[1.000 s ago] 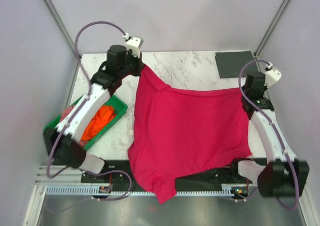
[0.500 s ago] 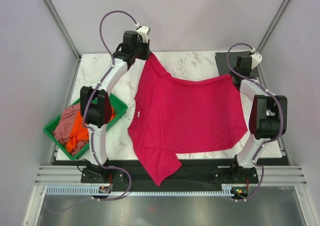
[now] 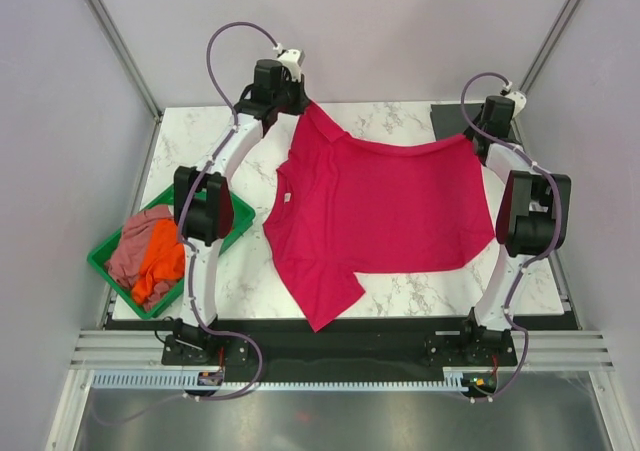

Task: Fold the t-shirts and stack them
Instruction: Flatten the tshirt out, then fold the tshirt

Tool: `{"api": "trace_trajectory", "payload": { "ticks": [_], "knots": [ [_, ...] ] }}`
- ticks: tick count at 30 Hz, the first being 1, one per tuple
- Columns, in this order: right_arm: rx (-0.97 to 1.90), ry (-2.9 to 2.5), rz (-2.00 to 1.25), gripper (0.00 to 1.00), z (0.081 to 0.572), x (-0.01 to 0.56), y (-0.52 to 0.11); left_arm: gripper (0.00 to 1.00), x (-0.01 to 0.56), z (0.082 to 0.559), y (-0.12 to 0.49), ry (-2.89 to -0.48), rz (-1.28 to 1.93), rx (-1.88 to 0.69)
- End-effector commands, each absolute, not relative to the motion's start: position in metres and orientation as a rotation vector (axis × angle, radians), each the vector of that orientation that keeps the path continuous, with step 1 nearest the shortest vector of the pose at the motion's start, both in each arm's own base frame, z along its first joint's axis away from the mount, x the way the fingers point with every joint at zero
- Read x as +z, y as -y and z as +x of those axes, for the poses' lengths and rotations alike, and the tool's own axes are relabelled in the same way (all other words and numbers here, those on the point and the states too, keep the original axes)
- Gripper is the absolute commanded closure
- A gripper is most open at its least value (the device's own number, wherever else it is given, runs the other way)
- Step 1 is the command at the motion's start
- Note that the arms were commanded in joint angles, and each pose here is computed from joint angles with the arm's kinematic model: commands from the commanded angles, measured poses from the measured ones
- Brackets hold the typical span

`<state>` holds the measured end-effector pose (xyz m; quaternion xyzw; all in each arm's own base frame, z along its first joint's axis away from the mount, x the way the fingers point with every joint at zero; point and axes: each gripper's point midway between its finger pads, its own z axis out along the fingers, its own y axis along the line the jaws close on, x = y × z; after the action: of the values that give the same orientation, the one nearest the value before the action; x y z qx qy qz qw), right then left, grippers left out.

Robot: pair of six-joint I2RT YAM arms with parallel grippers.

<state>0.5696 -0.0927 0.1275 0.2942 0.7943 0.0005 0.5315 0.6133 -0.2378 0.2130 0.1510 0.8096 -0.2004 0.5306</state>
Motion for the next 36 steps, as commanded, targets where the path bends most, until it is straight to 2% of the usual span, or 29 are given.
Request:
{"api": "trace_trajectory", "payload": {
  "ticks": [1, 3, 5, 7, 8, 10, 12, 13, 16, 20, 24, 29, 36],
  "knots": [
    [0.074, -1.904, 0.593, 1.00, 0.585, 0.155, 0.087, 0.98, 0.249, 0.600, 0.224, -1.897, 0.261, -0.456],
    [0.097, -1.922, 0.552, 1.00, 0.579, 0.166, 0.083, 0.98, 0.243, 0.593, 0.215, -1.921, 0.240, -0.427],
    [0.109, -1.913, 0.531, 1.00, 0.571, 0.178, 0.080, 0.98, 0.263, 0.585, 0.208, -1.894, 0.237, -0.420],
    [0.055, -1.849, 0.545, 1.00, 0.556, 0.213, 0.088, 0.98, 0.268, 0.578, 0.204, -1.893, 0.241, -0.405],
    [-0.036, -1.833, 0.614, 1.00, 0.521, 0.239, 0.100, 0.98, 0.276, 0.565, 0.202, -1.887, 0.247, -0.409],
    [-0.080, -1.850, 0.652, 1.00, 0.505, 0.230, 0.106, 0.98, 0.276, 0.562, 0.203, -1.891, 0.254, -0.428],
    [-0.105, -1.803, 0.681, 1.00, 0.481, 0.246, 0.110, 0.98, 0.273, 0.554, 0.205, -1.904, 0.257, -0.452],
    [-0.112, -1.824, 0.699, 1.00, 0.470, 0.231, 0.109, 0.98, 0.270, 0.551, 0.207, -1.913, 0.260, -0.466],
    [-0.121, -1.793, 0.708, 1.00, 0.457, 0.234, 0.112, 0.98, 0.262, 0.545, 0.208, -1.935, 0.252, -0.491],
    [-0.132, -1.800, 0.724, 1.00, 0.465, 0.225, 0.116, 0.98, 0.255, 0.546, 0.208, -1.950, 0.245, -0.493],
    [-0.071, -1.810, 0.671, 1.00, 0.495, 0.219, 0.109, 0.98, 0.250, 0.554, 0.205, -1.960, 0.213, -0.477],
    [0.011, -1.877, 0.616, 1.00, 0.533, 0.184, 0.100, 0.98, 0.241, 0.561, 0.214, -2.027, 0.140, -0.638],
    [0.029, -1.965, 0.625, 1.00, 0.540, 0.147, 0.097, 0.98, 0.230, 0.565, 0.202, -2.092, 0.037, -0.587]
  ]
}}
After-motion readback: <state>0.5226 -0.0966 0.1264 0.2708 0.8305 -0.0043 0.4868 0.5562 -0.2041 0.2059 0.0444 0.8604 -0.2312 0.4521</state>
